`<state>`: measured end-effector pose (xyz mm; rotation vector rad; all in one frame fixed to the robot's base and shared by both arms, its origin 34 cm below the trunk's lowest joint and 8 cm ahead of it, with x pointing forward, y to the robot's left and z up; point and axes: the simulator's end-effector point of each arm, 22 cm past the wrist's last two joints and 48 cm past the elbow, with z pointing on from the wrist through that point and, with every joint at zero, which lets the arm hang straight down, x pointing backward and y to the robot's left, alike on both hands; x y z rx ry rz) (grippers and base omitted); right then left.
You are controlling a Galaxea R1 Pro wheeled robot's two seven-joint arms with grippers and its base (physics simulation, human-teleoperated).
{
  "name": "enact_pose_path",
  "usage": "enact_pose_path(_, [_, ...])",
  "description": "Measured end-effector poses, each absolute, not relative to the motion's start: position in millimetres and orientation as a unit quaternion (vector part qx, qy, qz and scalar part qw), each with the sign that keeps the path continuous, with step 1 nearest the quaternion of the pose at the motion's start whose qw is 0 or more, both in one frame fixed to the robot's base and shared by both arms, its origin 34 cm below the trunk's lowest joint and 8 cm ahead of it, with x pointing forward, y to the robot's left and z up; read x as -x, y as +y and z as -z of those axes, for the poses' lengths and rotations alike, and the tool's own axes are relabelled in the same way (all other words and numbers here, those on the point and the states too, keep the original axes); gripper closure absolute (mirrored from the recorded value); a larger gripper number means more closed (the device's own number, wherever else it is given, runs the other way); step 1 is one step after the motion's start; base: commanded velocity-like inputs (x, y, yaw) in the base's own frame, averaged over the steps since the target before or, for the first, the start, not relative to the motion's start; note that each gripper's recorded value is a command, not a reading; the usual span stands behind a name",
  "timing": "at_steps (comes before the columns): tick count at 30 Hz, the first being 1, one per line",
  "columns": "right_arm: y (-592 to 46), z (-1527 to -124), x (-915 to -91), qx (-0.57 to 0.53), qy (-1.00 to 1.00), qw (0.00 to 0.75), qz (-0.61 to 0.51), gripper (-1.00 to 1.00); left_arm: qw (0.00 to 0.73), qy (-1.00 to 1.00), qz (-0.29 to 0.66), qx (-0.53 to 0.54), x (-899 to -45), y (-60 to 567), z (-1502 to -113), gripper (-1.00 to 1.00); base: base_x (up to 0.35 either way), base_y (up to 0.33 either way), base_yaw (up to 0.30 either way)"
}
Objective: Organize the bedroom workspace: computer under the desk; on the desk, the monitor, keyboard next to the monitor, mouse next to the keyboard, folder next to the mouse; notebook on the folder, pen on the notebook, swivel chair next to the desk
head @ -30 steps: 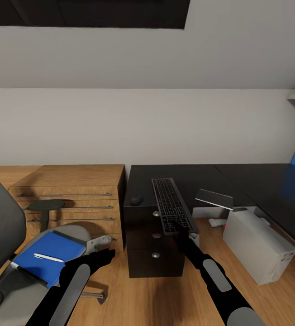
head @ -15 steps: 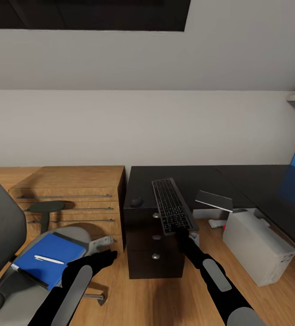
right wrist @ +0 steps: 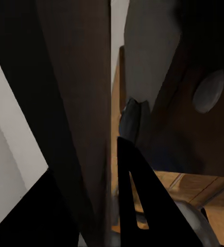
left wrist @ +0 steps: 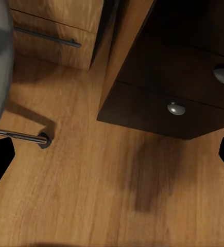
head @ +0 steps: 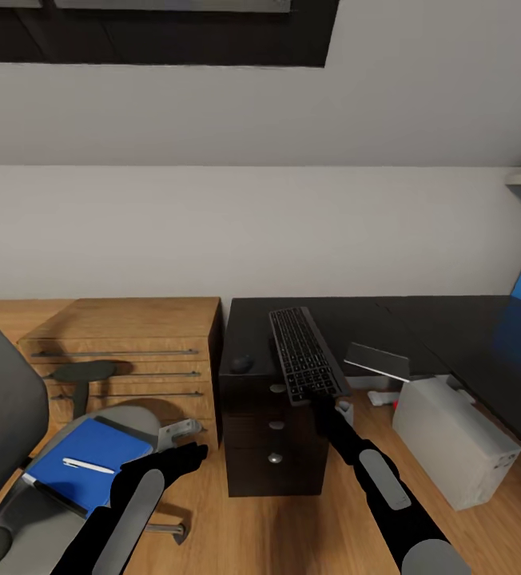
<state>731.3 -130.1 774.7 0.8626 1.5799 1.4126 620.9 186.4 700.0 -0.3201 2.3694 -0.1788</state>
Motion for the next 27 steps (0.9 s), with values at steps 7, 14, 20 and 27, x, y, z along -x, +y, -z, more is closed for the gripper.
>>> enact_pose_path(7, [-132,-817,-732,-0.325,0.613,0.436,-0.574,1.00,0.353,0.925,0.063,0.126,-619,188,-703,-1.00,0.000,0.000,0.000])
enact_pose_path(14, [-137,-862,-714,-0.308,0.601,0.461,-0.575,1.00,0.350,0.927,0.063,0.121,-619,183,-713,-1.00,0.000,0.000,0.000])
enact_pose_path(20, [-140,-895,-700,-0.298,0.593,0.480,-0.574,1.00,0.350,0.929,0.062,0.108,-618,175,-723,-1.00,0.000,0.000,0.000])
enact_pose_path(27, [-146,-906,-689,-0.313,0.609,0.477,-0.551,1.00,0.333,0.936,0.056,0.101,-612,171,-720,-1.00,0.000,0.000,0.000])
